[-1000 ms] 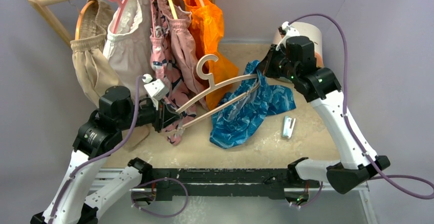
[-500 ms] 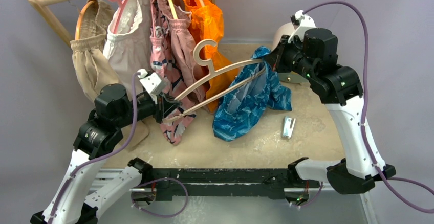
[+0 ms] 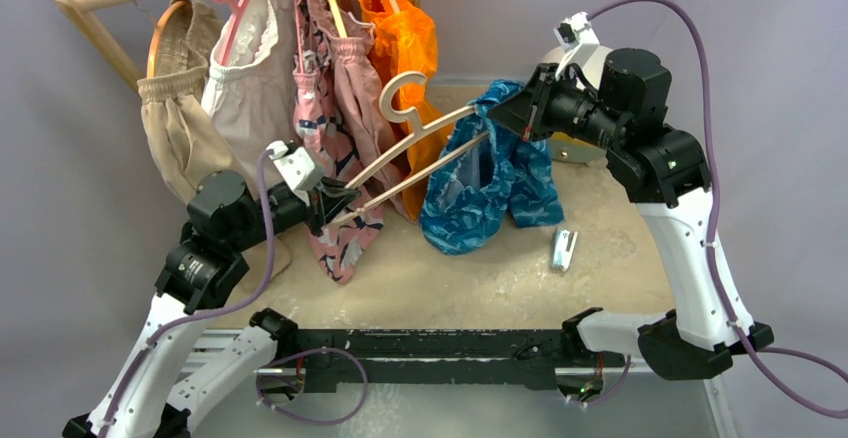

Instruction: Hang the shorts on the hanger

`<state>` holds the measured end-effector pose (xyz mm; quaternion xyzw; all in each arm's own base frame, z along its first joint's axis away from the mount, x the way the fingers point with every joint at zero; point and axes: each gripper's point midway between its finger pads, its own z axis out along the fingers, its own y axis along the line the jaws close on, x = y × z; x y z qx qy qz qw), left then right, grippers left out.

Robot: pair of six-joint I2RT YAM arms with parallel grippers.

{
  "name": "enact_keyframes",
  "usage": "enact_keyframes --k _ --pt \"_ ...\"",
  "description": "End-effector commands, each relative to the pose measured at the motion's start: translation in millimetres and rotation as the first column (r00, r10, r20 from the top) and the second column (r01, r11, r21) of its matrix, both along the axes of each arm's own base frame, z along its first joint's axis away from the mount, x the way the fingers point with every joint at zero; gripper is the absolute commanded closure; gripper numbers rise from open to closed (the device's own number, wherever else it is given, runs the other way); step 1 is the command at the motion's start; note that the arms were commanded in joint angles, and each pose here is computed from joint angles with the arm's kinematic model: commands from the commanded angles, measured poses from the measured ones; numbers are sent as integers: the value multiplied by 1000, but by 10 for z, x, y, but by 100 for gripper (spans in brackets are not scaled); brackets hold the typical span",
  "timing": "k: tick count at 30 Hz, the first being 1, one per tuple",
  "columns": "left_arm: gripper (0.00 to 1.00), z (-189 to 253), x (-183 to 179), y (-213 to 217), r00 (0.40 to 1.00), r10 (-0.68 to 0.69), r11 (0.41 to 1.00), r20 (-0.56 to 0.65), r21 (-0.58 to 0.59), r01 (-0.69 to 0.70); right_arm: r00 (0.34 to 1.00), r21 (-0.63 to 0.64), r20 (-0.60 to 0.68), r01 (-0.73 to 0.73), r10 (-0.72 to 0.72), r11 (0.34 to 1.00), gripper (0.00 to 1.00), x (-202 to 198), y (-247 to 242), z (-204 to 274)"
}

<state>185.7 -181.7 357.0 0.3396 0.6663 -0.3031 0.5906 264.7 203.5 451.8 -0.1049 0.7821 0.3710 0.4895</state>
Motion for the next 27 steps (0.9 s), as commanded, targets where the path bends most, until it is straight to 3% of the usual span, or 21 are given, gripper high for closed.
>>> enact_keyframes --k 1,16,27 --pt "100 510 37 -24 978 4 995 209 -97 17 981 140 109 -174 159 975 100 -293 196 440" --pt "100 477 0 -67 968 -32 994 248 -96 58 936 232 190 -335 295 913 100 -460 396 589" --pt "100 382 -109 -179 959 -117 981 257 -119 151 922 285 133 -387 363 877 100 -456 689 377"
